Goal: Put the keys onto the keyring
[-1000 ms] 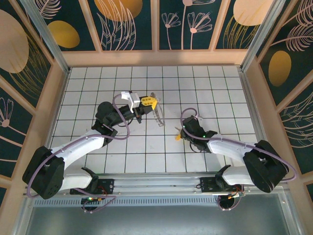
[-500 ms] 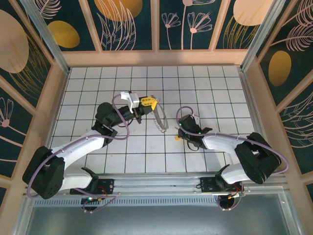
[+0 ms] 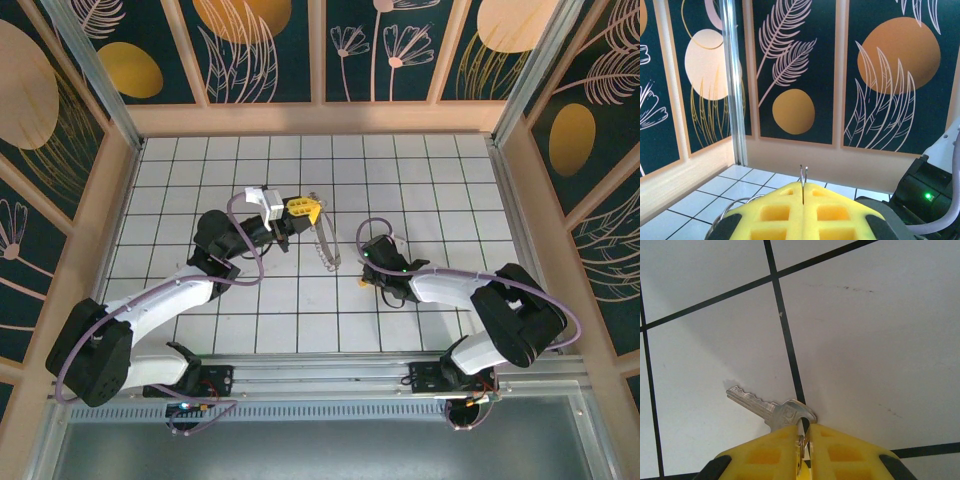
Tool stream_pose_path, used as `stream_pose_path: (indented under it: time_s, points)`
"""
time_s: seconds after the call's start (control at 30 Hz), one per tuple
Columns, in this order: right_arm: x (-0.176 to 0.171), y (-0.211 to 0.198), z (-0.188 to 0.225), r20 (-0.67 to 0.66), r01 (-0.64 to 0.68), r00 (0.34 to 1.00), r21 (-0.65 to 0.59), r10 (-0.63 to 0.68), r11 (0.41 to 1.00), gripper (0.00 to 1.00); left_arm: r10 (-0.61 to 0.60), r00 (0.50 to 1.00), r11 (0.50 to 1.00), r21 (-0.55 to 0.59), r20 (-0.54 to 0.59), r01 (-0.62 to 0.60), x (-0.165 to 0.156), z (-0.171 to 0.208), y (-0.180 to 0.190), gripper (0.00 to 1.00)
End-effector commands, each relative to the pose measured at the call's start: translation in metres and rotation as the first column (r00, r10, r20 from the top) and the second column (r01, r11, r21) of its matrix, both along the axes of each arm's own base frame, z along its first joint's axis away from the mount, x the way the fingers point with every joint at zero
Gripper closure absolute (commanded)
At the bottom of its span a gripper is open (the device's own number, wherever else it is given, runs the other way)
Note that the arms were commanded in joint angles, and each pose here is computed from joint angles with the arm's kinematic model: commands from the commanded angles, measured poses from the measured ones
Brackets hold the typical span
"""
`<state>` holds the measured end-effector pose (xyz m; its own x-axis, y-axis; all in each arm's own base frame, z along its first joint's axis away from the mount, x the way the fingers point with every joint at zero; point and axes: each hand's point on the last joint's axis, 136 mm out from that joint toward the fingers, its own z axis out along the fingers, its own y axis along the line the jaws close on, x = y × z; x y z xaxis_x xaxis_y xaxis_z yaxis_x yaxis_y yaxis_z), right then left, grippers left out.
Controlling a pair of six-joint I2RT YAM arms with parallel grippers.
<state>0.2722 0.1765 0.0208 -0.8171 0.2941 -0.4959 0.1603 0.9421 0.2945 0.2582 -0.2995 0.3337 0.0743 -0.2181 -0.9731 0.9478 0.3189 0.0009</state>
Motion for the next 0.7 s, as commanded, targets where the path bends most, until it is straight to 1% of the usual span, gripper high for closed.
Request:
stream_pose_path:
  time_s: [0.0,0.3,0.5,0.67]
  points:
    - [0.0122,0.0045,0.0098,0.040,0.000,0.999,0.009,0.000,1.000,0.85,-0.025,0.998,0.999,-0.046,0.050,0.027,-0.0100,0.0169,0.0012,1.00]
    - [0.0134,0.0072,0.0105,0.045,-0.011,0.999,0.015,0.010,1.000,0.86,-0.026,0.999,0.999,-0.046,0.043,0.028,-0.0083,0.0156,0.0002,1.00]
    - [0.0127,0.0073,0.0102,0.042,-0.011,0.999,0.017,0.011,1.000,0.93,-0.028,0.999,0.998,-0.048,0.039,0.030,-0.0080,0.0156,-0.0005,1.00]
    - [0.0115,0.0058,0.0118,0.045,-0.011,0.999,0.016,0.010,1.000,1.00,-0.029,0.999,0.998,-0.051,0.033,0.030,-0.0077,0.0151,-0.0005,1.00]
